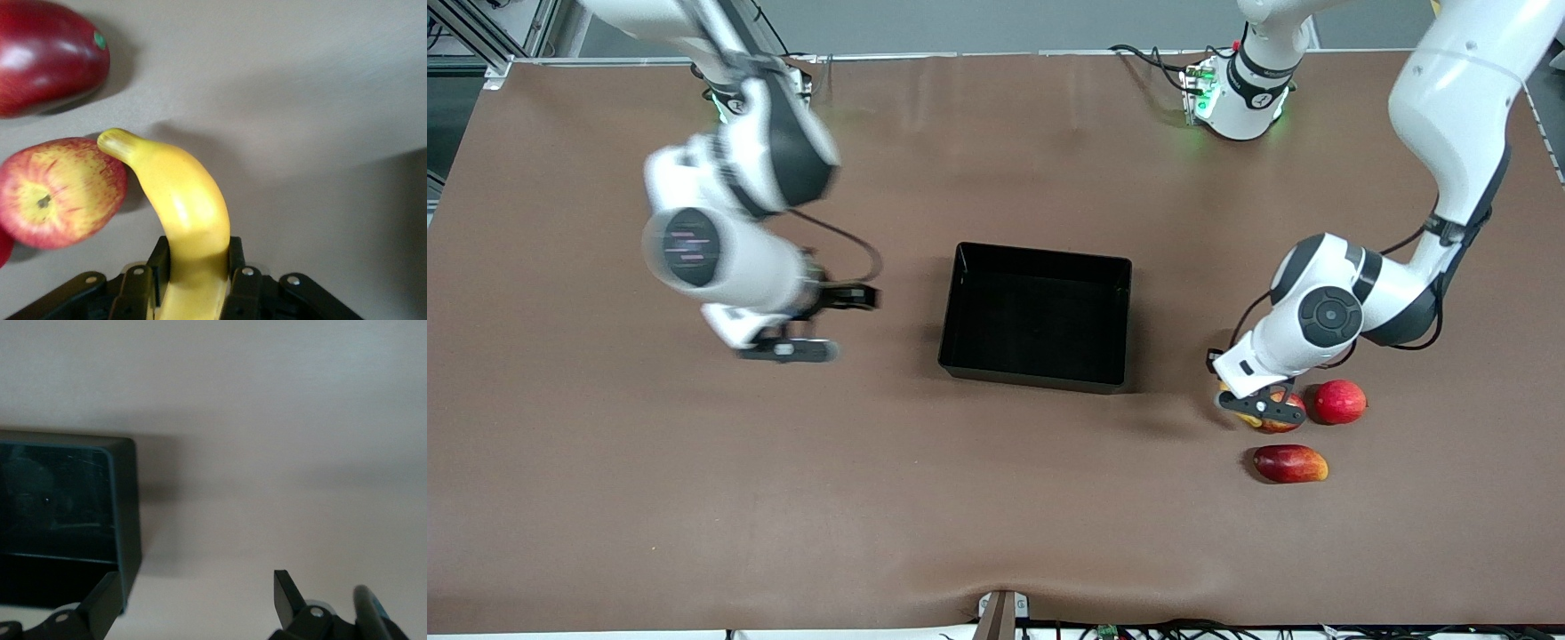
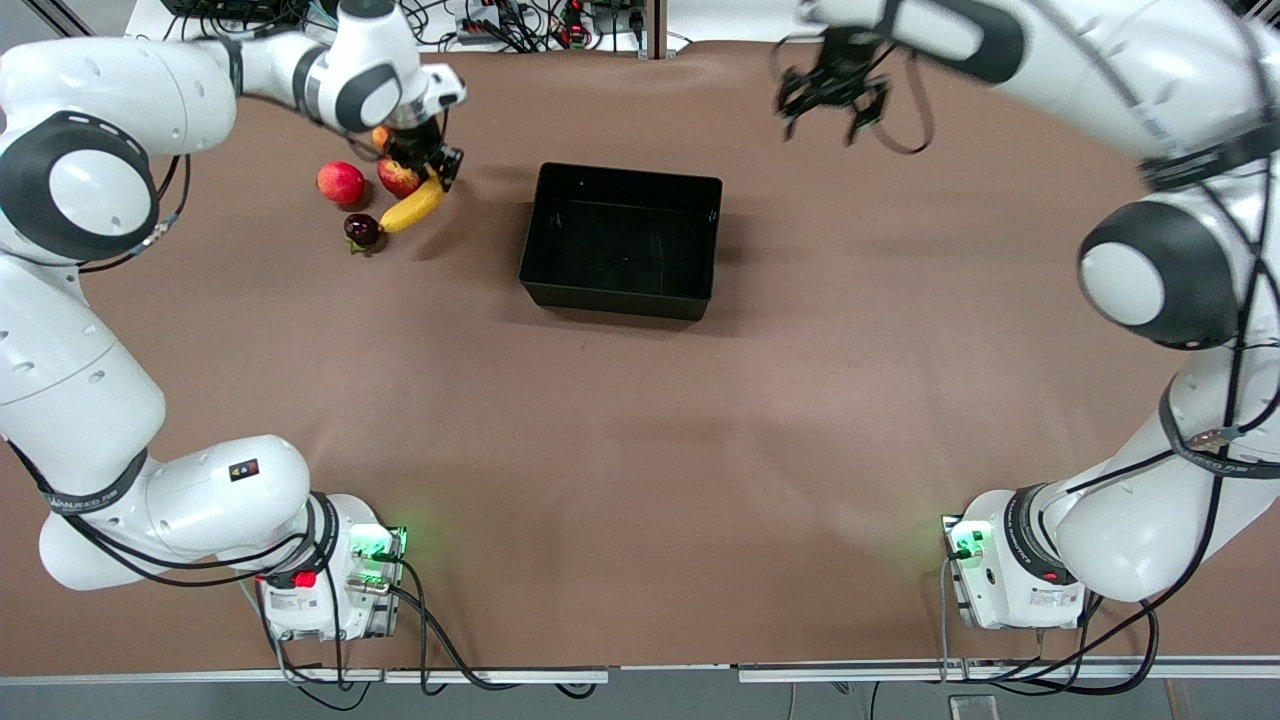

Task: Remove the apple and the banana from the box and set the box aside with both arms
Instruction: 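Place the banana by the apple while the right gripper grasps the box rim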

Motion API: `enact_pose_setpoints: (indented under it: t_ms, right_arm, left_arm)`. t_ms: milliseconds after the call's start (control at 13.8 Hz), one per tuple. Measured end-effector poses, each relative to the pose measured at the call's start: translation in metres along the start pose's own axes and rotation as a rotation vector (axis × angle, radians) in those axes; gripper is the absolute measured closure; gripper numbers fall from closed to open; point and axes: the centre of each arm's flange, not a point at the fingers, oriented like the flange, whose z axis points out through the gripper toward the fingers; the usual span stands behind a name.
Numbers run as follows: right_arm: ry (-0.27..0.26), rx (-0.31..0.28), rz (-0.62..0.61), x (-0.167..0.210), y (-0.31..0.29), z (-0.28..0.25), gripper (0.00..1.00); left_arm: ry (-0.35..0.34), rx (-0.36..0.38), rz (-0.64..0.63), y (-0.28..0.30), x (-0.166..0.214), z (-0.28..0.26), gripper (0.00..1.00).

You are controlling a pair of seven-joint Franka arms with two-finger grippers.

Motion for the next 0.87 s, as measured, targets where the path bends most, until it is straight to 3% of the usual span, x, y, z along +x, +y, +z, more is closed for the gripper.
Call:
enact_pose_setpoints:
  t_ms: [145, 578, 723, 867]
  right_arm:
    - [0.014, -0.021, -0.025, -0.002, -0.032, 0.047, 0.0]
    - [0.052, -0.027, 0.033, -0.018, -0.098, 0.145, 0.0]
    - [0.065, -0.035, 0.025, -0.031, -0.116, 0.167, 0.16]
    - [0.065, -0.04, 0.025, -0.033, -0.12, 0.173, 0.4]
  left_arm:
    - [0.01, -0.028, 0.004, -0.004, -0.002, 0.022, 0.62]
    - [0.031, -0.041, 0.021, 0.008, 0.0, 0.019, 0.62]
    - [0.037, -0.043, 0.022, 0.008, 0.001, 0.019, 0.62]
    - [0.047, -0.047, 0.023, 0.009, 0.001, 0.019, 0.62]
